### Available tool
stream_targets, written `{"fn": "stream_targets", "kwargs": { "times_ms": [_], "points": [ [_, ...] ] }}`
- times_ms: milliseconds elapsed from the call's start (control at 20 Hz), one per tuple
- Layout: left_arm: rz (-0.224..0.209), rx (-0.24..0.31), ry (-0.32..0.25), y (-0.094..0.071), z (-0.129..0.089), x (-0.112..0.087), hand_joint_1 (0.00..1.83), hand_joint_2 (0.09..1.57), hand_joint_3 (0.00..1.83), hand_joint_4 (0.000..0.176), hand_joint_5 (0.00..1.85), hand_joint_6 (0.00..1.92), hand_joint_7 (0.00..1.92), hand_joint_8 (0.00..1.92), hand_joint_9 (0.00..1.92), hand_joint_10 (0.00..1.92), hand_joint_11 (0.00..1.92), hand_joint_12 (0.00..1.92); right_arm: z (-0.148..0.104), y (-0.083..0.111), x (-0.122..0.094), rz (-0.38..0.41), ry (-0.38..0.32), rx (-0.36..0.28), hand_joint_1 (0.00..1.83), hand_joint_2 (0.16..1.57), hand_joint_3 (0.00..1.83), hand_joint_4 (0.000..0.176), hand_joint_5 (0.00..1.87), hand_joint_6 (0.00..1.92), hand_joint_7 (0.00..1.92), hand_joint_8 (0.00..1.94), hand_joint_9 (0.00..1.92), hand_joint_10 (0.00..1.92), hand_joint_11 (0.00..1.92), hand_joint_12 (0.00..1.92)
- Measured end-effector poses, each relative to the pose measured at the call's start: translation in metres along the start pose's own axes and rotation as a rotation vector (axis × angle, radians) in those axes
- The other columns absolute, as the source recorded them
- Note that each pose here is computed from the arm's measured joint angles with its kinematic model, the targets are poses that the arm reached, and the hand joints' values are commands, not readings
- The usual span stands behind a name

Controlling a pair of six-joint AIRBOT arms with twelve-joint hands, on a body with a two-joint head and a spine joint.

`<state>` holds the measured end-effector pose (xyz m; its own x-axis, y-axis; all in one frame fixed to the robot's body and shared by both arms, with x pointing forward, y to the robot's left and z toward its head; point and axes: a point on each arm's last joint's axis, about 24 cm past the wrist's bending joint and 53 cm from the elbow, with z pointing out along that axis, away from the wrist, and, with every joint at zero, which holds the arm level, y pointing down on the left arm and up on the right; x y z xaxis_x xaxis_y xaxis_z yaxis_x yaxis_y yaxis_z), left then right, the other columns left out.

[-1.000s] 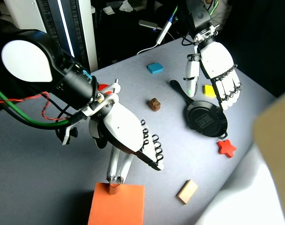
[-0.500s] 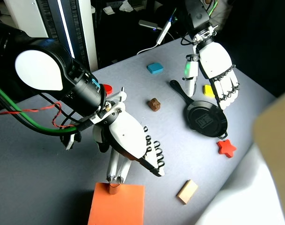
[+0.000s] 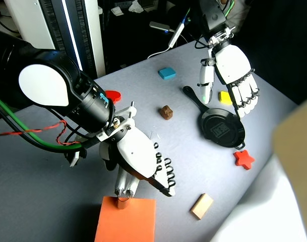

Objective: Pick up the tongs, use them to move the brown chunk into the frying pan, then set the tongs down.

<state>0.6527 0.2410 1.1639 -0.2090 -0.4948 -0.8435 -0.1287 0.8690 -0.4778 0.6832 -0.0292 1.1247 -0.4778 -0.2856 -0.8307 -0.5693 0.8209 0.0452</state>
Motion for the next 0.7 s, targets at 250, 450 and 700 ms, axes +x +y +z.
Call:
{"fn": "stream_targets", "kwargs": {
  "times_ms": [250,450,700],
  "points": [
    [0.002,0.000,0.004,-0.0001,-0.0010,0.0021,0.10,1.26,0.00,0.000,0.12,0.01,0.15,0.00,0.15,0.01,0.00,0.47,0.0006,0.0010,-0.0030,0.002,-0.015,-0.009,1.13,0.92,0.02,0.000,0.00,0.00,0.00,0.00,0.00,0.00,0.00,0.00],
    [0.000,0.002,0.008,-0.0010,-0.0017,0.0037,0.07,1.26,0.00,0.000,0.12,0.00,0.17,0.00,0.16,0.00,0.00,0.49,0.0019,-0.0008,-0.0020,0.000,-0.015,-0.006,1.12,0.99,0.00,0.000,0.03,0.00,0.07,0.01,0.07,0.01,0.00,0.36],
    [-0.002,0.006,0.013,-0.0031,-0.0034,0.0058,0.06,1.27,0.00,0.000,0.14,0.00,0.20,0.00,0.18,0.00,0.00,0.50,0.0022,-0.0013,0.0000,0.005,-0.010,-0.004,1.15,1.00,0.00,0.000,0.08,0.01,0.13,0.01,0.14,0.02,0.00,0.69]
  ]
}}
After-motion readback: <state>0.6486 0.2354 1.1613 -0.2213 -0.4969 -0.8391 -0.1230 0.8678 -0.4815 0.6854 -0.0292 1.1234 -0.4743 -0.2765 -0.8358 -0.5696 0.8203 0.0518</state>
